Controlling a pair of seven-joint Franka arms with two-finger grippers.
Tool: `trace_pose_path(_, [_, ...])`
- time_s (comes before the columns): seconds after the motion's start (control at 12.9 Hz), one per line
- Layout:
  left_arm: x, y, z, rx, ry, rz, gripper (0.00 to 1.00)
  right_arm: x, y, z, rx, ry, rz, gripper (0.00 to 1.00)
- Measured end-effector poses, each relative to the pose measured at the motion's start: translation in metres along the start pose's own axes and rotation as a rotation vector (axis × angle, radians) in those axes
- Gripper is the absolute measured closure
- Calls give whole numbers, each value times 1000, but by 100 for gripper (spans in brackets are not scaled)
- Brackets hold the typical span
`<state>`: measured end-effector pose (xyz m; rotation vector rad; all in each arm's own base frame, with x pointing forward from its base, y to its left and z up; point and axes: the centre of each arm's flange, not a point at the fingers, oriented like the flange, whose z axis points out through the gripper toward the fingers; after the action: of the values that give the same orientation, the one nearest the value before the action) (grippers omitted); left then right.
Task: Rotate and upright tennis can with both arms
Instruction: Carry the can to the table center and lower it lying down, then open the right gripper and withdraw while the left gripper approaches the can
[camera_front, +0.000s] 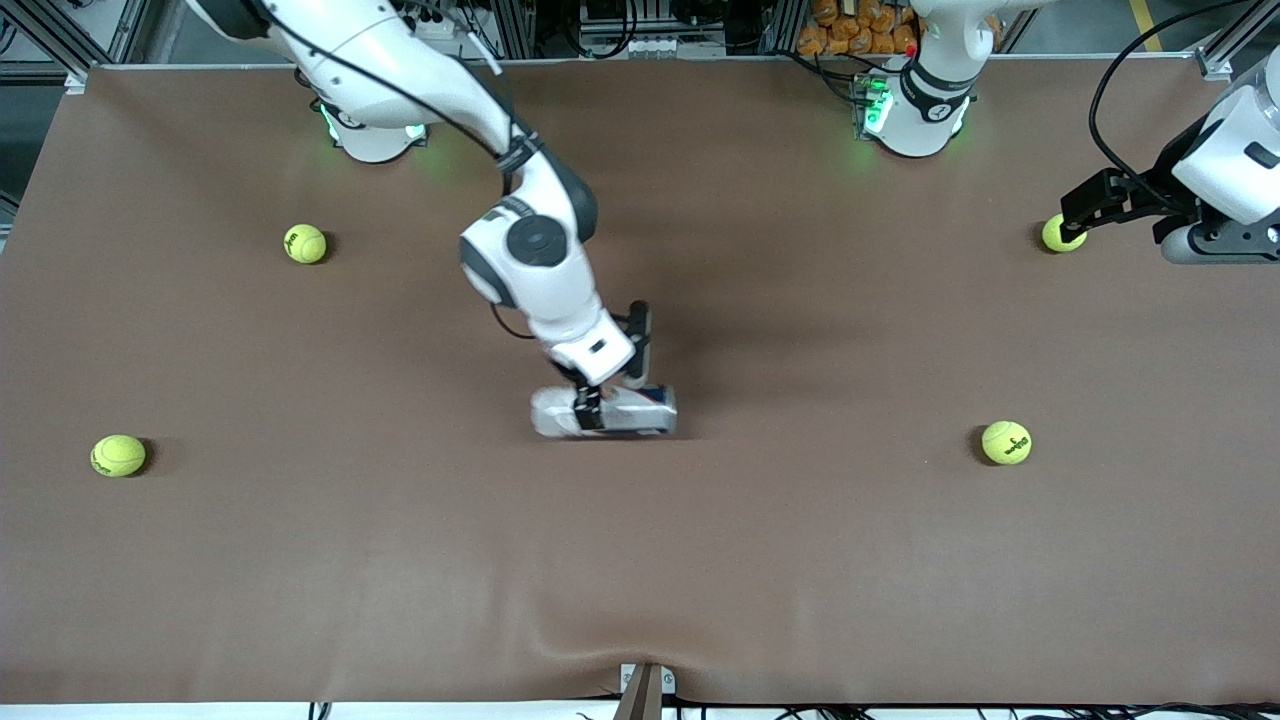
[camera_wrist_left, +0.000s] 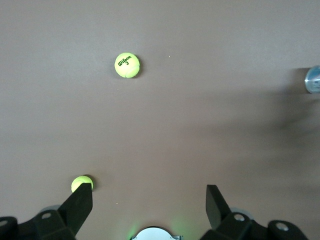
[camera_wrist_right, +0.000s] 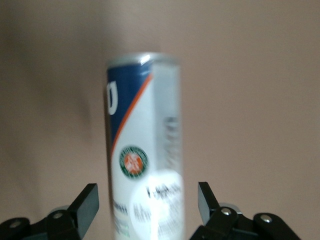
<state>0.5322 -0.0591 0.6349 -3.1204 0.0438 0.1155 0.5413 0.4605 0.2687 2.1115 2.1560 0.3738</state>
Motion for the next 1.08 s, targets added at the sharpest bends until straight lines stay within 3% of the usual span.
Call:
trace_pose_path(0.46, [3, 0, 2, -2, 8, 0, 0, 22, -19, 26, 17, -4, -44, 0])
trace_pose_path(0.7, [24, 2, 25, -17, 0, 8, 0, 25, -7, 16, -29, 35, -29, 0])
trace_pose_path(0.85, [51, 11, 57, -81, -7, 18, 0, 27, 2, 4, -58, 62, 3, 0])
trace_pose_path(1.08, [94, 35, 119, -236, -29, 16, 0, -13, 46, -29, -106, 66, 235, 0])
